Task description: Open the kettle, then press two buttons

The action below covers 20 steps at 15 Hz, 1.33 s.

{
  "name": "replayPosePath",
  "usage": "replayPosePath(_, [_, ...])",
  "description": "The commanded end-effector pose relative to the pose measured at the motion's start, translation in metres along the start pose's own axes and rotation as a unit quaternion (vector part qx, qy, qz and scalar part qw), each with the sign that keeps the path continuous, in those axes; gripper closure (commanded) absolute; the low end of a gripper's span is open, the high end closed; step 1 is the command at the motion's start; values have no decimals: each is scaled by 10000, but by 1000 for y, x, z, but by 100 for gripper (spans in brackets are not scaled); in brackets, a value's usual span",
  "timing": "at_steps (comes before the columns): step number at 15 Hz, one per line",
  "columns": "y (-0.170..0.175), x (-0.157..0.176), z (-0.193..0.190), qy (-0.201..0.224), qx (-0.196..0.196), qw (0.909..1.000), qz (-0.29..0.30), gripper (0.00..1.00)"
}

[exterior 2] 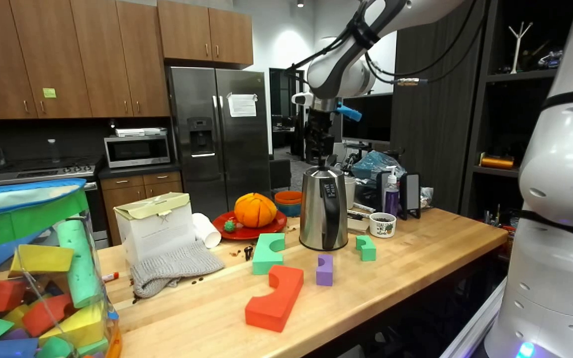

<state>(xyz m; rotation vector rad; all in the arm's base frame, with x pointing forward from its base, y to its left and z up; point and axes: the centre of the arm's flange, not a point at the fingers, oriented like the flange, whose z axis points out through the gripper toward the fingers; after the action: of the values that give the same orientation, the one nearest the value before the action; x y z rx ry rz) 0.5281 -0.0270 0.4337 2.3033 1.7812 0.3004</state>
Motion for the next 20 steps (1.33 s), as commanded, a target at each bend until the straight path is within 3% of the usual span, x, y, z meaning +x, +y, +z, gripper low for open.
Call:
replayPosePath(1, [9,-8,10,155,53,9999,5,0])
replayPosePath(9, [10,-15,19,325,234,9992,44,0])
replayPosePath(18, [-1,-6,-50,400,-271,9988,-47,0])
replayPosePath(20, [-9,-3,-67,486,-201,9984,-190,0])
